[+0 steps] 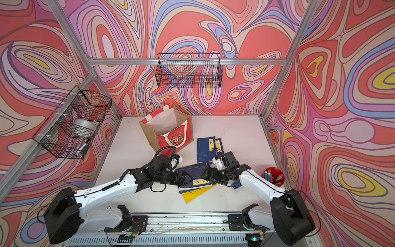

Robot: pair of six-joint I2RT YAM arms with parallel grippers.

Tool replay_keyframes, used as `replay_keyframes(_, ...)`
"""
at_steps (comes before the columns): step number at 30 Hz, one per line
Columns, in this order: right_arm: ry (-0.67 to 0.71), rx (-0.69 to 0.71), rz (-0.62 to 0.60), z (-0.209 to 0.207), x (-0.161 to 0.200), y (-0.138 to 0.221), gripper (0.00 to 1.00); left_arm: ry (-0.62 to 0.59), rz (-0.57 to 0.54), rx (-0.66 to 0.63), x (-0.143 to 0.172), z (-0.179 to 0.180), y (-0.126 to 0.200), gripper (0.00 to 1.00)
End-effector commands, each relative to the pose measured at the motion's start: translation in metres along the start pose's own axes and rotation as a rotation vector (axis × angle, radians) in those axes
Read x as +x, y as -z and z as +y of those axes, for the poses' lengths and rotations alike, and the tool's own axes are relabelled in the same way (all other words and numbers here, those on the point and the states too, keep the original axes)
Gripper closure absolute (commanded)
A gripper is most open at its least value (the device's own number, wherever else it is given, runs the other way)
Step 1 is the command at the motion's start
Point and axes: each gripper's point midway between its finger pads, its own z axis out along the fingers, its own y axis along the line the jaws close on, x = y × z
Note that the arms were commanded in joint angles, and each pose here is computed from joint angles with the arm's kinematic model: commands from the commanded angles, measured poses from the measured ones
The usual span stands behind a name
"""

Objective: Put the books into the canvas bag
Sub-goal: Adjust the book on the book.

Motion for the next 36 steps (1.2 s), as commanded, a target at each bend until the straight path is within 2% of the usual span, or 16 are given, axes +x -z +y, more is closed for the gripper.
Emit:
replay_keyframes(1,0.05,-0.025,-0.033,0.007,-0.014,-0.005,0.02,-0.003,-0.06,-0.01,-0.018,-0.004,0.002,0.0)
replay_keyframes(5,0.047,-0.037,-0.037,0.008,-0.014,-0.006,0.03,0.087,-0.127,-0.04,-0.028,0.016,0.012,0.0)
replay_keyframes(9,0.022,-0.043,0.001,0.004,-0.005,-0.012,0.07,0.165,-0.131,0.007,-0.031,0.035,0.013,0.0)
replay_keyframes(14,-0.021,-0.021,-0.009,-0.006,0.009,-0.014,0.07,0.063,-0.078,0.02,-0.032,0.026,0.01,0.0)
replay_keyframes(18,-0.05,0.041,0.012,-0.021,0.016,-0.026,0.12,0.052,-0.057,0.02,-0.035,0.026,0.003,0.0)
replay_keyframes(20,-0.048,0.075,0.025,-0.026,0.018,-0.031,0.21,0.054,-0.051,0.01,-0.035,0.029,0.0,0.0)
replay_keyframes(25,-0.047,0.136,0.026,-0.038,0.02,-0.035,0.55,0.037,-0.057,-0.043,-0.035,0.037,0.003,0.0)
replay_keyframes(31,-0.022,0.147,0.023,-0.04,0.021,-0.037,0.89,-0.029,-0.051,-0.114,-0.042,0.041,0.011,0.0)
replay_keyframes(33,0.008,0.138,0.016,-0.034,0.017,-0.036,0.99,-0.062,-0.045,-0.131,-0.046,0.04,0.013,0.0)
replay_keyframes(36,0.073,0.135,0.022,-0.028,0.012,-0.036,1.0,-0.111,-0.005,-0.158,-0.044,0.04,0.015,0.0)
